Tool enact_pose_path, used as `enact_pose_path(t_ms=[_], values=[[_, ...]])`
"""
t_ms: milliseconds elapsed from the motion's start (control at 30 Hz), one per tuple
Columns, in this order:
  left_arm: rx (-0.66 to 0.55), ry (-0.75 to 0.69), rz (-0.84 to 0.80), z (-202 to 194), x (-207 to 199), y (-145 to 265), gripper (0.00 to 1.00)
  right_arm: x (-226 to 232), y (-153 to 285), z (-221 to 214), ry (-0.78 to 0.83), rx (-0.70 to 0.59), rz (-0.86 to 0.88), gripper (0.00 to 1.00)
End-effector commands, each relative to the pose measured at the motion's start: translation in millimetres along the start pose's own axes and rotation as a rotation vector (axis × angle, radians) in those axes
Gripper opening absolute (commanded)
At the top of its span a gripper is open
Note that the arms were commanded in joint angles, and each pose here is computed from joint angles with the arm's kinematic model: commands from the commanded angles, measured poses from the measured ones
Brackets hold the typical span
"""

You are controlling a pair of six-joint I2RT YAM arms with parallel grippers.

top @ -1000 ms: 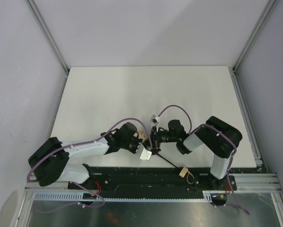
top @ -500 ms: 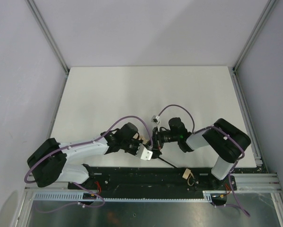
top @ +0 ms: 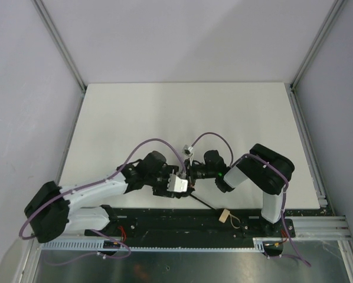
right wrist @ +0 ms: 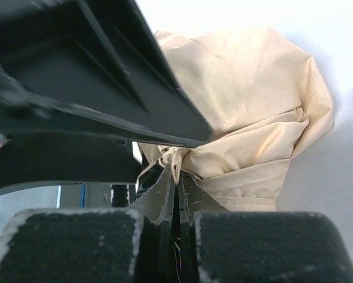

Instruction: Put away the umbrella

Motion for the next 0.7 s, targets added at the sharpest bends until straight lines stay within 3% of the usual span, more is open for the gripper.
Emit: enact_pose_path(t_ms=[0,67,133,267,433,667], values=[[-0.192,0.113,0.056,40.1,2.7,27.0,0.86,-35.4,16.9,-85.5,-0.134,0.235,-0.224,0.00],[-0.251,0.153,0.081,49.1,1.0,41.1,0.96,-35.2,16.8,-85.7,-0.133,0.235,-0.222,0.00],[-0.338,0.198,0.153,63.2,6.3,65.1,0.99,-35.4,16.1,-85.3,-0.131,0.232,-0.222,0.00],[-0.566,0.486,0.342,92.9,29.7,121.9,0.99,-35.8,15.3,-84.5,-0.132,0.227,-0.223,0.00],[-0.822,1.249,0.401,97.7,42.1,163.8,0.99,-35.8,16.0,-84.7,-0.129,0.232,-0.228,0.00],[-0.896,2.232,0.120,70.7,20.0,125.5,0.99,-34.1,15.6,-85.3,-0.117,0.239,-0.225,0.00]])
Point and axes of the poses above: each gripper's point midway between its finger pads, its own y axis back along the fingers, its own x axis along the line the jaws close on, z = x × y, the point moved 1 cm from there along y, back along the fingers, and after that the axes turned 15 degrees about y, right-handed, at the moved point
